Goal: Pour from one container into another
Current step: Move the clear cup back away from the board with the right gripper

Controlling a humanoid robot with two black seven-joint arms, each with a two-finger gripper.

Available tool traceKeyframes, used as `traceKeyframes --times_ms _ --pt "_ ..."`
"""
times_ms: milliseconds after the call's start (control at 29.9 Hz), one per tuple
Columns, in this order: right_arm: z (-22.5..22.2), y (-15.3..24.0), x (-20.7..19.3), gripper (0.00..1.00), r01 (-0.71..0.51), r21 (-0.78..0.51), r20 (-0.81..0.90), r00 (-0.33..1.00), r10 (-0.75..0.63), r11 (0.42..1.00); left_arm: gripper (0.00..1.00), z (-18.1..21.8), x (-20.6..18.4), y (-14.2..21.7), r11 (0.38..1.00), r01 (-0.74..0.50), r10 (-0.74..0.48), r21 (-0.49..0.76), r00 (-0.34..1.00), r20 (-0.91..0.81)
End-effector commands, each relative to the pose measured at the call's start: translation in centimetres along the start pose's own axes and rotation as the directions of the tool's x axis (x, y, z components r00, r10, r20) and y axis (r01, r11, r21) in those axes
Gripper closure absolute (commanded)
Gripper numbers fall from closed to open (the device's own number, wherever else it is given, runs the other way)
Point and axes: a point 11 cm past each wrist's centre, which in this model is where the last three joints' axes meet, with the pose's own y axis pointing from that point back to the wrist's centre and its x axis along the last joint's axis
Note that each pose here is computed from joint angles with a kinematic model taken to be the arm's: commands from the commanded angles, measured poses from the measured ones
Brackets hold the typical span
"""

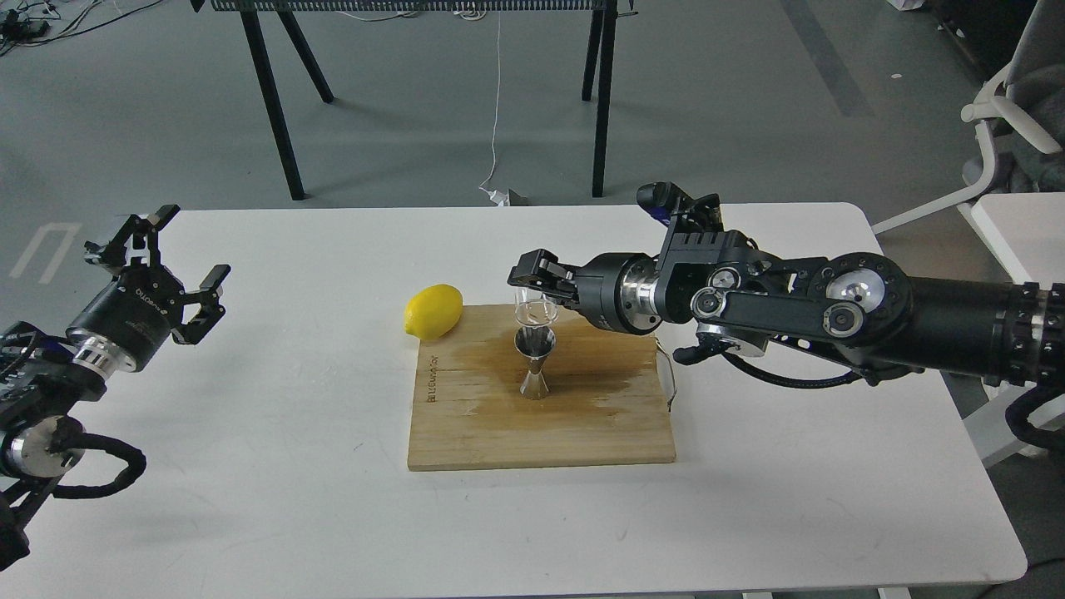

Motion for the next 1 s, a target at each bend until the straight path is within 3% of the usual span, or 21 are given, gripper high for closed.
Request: traceKeyframes --times_ms 0,201,435,669,970 --pt "2.6 1.8 1.3 0.59 -0.032 0.021 0.23 0.973 0.027 0.999 0.01 0.0 0.0 0.0 1.0 -0.001 0.001 0.001 1.0 0.0" --pt "6.2 6.4 3.5 0.59 -0.15 0.145 0.621 0.783 0.028 0.978 0.01 -0.2 0.0 0.1 1.0 -0.001 0.001 0.003 1.0 -0.002" --pt "13.6 11.1 3.8 0.6 -0.342 0.188 0.887 0.462 -0.009 0.921 0.01 -1.1 -0.2 0.1 1.0 -0.006 0.006 0.013 1.0 -0.016" --pt "19.6 15.2 2.4 0.59 -0.53 0.182 0.983 0.119 -0.139 0.828 0.01 -1.3 0.1 0.3 1.0 -0.019 0.019 0.017 1.0 -0.016" --pt "26.6 16.8 0.4 0.59 -0.629 0.014 0.948 -0.238 -0.21 0.777 0.01 -2.1 -0.3 0.3 1.0 -0.017 0.018 0.023 0.999 -0.035"
